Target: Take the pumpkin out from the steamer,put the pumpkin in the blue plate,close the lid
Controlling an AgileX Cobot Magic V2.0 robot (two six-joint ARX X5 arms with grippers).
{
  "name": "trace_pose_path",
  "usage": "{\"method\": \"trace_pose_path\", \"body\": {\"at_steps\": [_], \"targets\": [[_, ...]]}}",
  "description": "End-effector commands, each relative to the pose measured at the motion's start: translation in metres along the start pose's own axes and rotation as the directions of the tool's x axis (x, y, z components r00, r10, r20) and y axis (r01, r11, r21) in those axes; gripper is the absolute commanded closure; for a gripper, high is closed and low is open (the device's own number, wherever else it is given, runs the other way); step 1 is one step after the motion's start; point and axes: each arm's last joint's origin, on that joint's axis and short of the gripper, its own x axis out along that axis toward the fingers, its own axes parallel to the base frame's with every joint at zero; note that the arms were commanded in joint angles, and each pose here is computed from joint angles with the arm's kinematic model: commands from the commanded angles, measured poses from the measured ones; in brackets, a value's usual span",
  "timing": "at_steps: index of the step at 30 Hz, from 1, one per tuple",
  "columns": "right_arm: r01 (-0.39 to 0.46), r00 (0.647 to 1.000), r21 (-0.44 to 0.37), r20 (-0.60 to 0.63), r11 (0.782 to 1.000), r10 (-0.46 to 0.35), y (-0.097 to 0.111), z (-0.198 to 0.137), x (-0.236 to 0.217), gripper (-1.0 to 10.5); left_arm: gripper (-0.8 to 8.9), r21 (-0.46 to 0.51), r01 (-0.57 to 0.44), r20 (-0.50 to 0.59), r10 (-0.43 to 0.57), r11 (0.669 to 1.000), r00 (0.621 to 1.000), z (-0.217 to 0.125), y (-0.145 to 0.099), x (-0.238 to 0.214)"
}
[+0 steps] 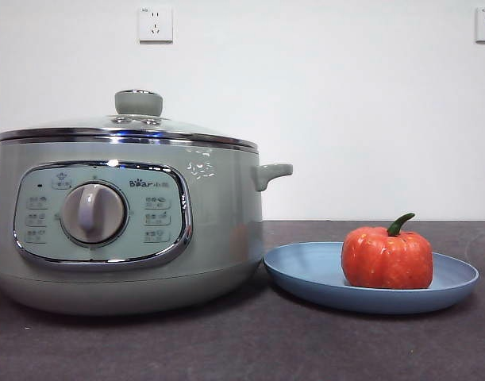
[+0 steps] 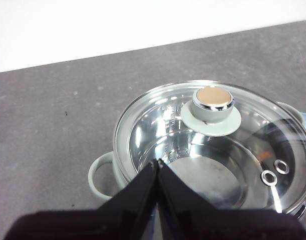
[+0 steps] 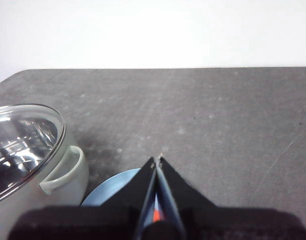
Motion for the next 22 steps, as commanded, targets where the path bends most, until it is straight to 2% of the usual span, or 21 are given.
{"method": "trace_pose_path", "body": {"at_steps": [1,10,15,18,20,22], "targets": [[-0.001,1.0,0.015,-0.006,1.0,0.001,0.0,-0.001,0.001,9.5,8.17,-0.006,0.003,-0.017,-0.003,1.0,1.0,-0.002,-0.001,0.002],[0.0,1.0,0.014,-0.008,1.0,0.0,0.0,-0.001,0.001,9.5,8.16,0.001,0.001,-0.037,-0.001,1.0,0.999,-0.003,-0.001,0.004],[0.001,1.0,0.014,-0.008,1.0,-0.001,0.0,-0.001,0.0,9.5,8.16,0.046,-0.009,-0.08,0.013,0.999,0.997,-0.011,0.002,-0.005],[0.0,1.0,0.014,-0.008,1.0,0.0,0.0,-0.001,0.001,9.5,8.16,0.03,-0.074,-0.025,0.074,0.997,0.997,-0.014,0.012,-0.019],[0.001,1.0,0.014,-0.01,1.0,-0.001,0.0,-0.002,0.001,9.5,8.17,0.005,-0.149,0.029,0.149,0.989,0.988,-0.017,0.02,-0.025],[0.001,1.0,0.013,-0.014,1.0,-0.001,0.0,-0.002,0.001,9.5,8.17,-0.035,-0.255,0.072,0.257,0.966,0.964,-0.022,0.029,-0.026]]}}
